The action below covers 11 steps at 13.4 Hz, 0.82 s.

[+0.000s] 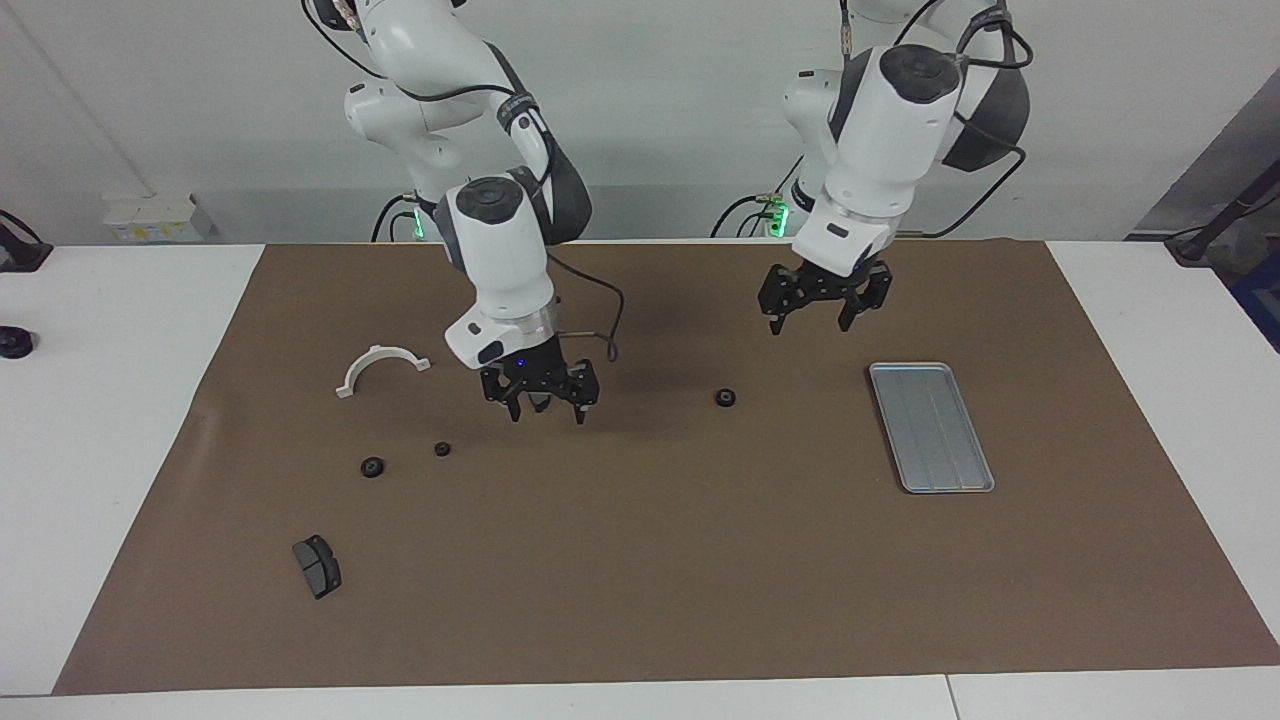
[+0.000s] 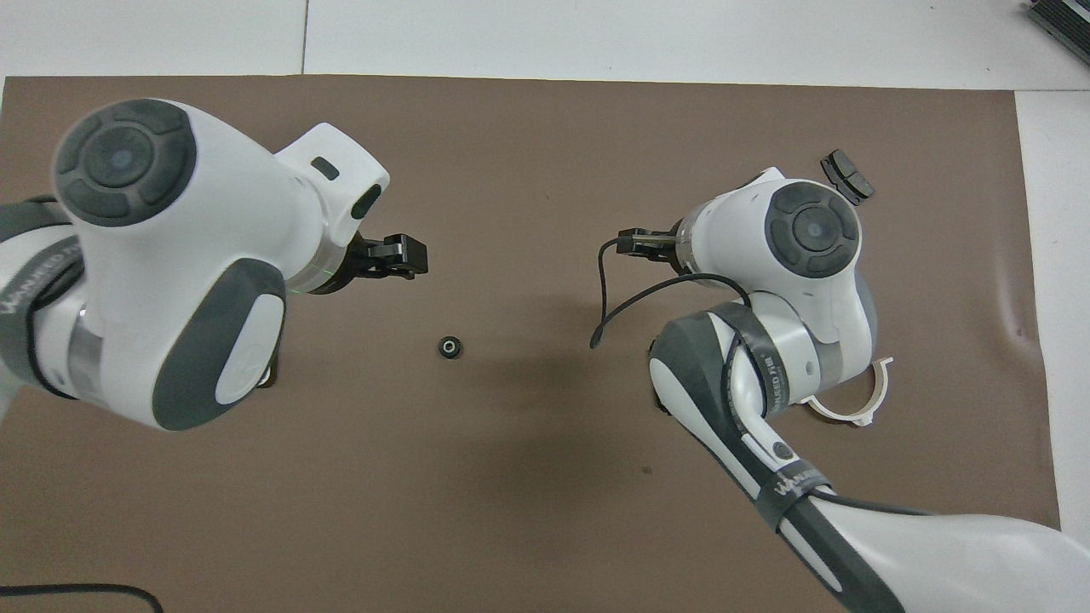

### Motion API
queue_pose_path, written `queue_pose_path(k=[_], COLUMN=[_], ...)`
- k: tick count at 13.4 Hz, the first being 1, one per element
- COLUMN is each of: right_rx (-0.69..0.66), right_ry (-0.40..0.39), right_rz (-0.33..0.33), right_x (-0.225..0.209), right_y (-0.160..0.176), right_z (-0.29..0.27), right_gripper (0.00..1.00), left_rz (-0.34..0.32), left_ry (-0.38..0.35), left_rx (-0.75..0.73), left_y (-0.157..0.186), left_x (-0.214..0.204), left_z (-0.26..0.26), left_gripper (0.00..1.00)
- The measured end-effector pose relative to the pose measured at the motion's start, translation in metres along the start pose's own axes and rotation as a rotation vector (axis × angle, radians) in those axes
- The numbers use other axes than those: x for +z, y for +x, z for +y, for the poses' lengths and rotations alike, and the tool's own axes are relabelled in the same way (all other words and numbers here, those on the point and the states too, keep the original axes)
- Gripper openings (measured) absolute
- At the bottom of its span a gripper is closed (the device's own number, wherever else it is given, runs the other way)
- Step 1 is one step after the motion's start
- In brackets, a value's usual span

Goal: Pick bearing gear from pile to tray
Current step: 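Grasp the gear with the left gripper while the right gripper withdraws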

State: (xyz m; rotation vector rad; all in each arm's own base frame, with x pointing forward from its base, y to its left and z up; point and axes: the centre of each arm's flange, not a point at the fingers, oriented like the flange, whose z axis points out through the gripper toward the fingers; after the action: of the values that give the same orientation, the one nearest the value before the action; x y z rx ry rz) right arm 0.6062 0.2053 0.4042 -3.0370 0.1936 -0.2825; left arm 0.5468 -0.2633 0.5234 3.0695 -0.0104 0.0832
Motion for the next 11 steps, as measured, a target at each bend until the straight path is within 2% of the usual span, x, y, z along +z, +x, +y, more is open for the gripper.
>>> queue_pose_path(k=[6, 11], right_rx=[-0.094, -0.079], right_ry=[-0.041, -0.054], right_rz=[-0.055, -0.095], right_x=[0.026, 0.07], right_y=[0.02, 0.004], right_z=[0.105, 0.13], right_gripper=[1.0, 1.0], left_rz=[0.008, 0.02], left_ry=[-0.011, -0.022], left_rx=[0.062, 0.087], left_y=[-0.033, -0.06], left_x=[0.106, 0.175], left_z=[0.029, 0.035], left_gripper=[1.0, 1.0])
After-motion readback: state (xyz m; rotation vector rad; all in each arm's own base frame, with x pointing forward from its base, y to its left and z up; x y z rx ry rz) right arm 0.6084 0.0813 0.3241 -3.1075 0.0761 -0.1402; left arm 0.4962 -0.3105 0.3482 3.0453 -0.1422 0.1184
